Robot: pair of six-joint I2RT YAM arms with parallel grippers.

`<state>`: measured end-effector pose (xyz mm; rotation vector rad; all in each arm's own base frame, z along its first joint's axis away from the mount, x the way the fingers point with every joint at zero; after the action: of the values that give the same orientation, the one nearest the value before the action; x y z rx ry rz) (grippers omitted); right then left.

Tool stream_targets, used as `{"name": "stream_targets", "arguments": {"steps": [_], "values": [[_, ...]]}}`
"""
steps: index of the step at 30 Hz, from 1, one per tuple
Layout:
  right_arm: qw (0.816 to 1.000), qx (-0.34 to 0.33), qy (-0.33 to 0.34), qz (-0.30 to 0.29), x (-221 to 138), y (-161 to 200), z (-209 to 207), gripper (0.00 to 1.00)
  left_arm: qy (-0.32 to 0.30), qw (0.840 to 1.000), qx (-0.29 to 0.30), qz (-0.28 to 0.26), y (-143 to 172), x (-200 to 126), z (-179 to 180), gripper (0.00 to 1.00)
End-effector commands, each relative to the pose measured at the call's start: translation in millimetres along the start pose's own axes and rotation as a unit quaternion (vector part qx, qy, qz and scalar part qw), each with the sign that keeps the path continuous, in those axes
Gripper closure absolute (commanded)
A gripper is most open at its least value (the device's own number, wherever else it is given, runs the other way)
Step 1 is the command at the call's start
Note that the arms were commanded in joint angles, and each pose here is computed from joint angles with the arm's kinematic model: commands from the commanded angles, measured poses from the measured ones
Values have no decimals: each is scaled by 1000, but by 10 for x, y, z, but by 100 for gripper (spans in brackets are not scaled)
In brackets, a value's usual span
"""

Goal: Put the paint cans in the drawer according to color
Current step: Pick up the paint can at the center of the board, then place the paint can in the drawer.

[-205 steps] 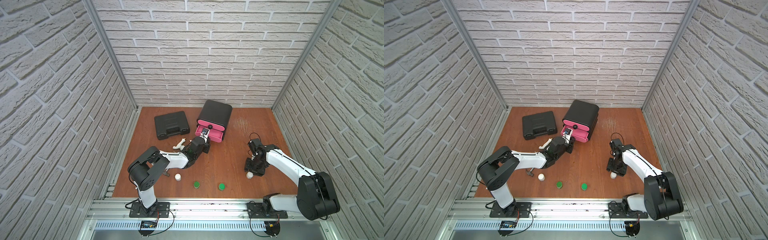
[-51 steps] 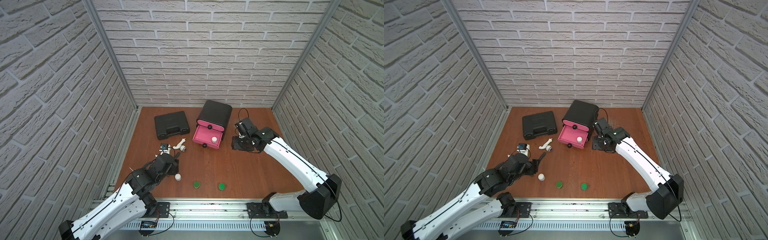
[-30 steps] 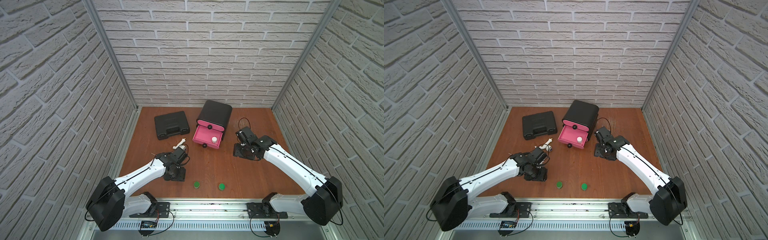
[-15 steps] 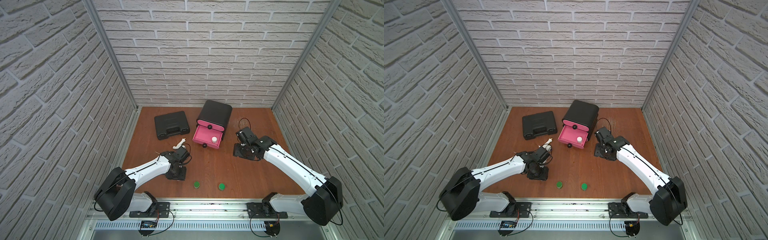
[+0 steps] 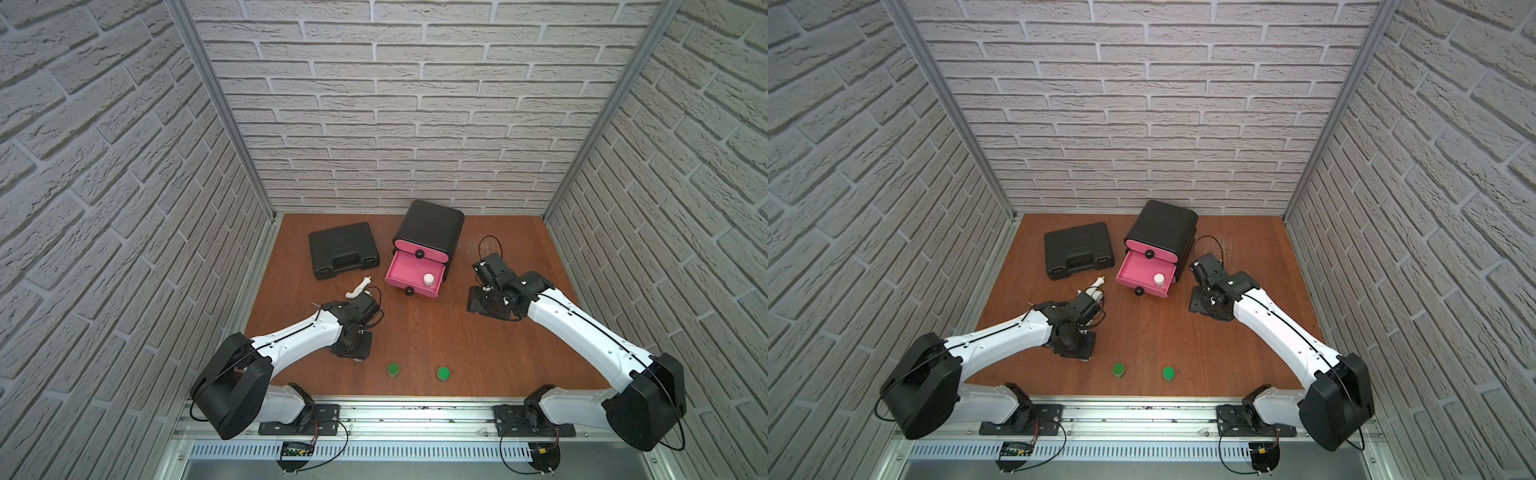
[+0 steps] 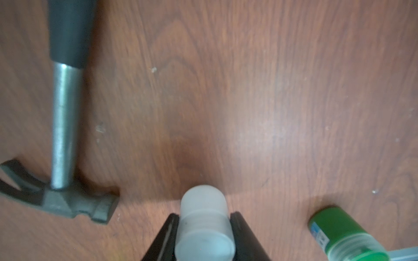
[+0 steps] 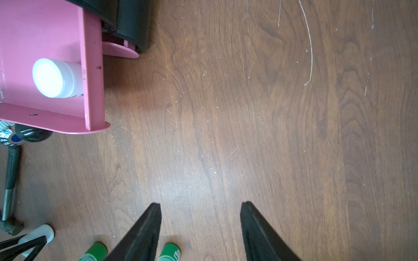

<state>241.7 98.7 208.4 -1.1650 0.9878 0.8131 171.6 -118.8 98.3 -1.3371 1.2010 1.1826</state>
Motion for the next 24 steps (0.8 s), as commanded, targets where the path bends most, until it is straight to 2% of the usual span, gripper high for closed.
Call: {"name": "stream_targets", "arguments": {"steps": [1, 7, 16, 24], "values": [[1000, 4, -1, -11, -24, -51, -8, 39, -4, 1000, 9, -28, -75, -210, -8, 64], [1000, 7, -1, -14, -37, -61, -35, 39, -17, 996, 33, -85, -274, -719, -66, 64], [1000, 15, 1, -18, -62, -27, -124, 39, 5, 983, 95, -160, -922, -1366, -484, 63], [999, 27, 5, -23, -84, 8, -222, 40, 27, 973, 122, -192, -1555, -1404, -952, 63]]}}
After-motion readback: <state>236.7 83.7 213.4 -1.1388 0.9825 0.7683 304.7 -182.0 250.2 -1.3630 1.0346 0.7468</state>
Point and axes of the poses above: each gripper's point midway between its finger pads, its own x axis out along the fingers, its own z axis along the line the jaws close on, y = z × x, the point moved 7 cm from there along -x, back along the fingers, and after that the axes turned 5 degrees about -x, right-handed, at the moved point
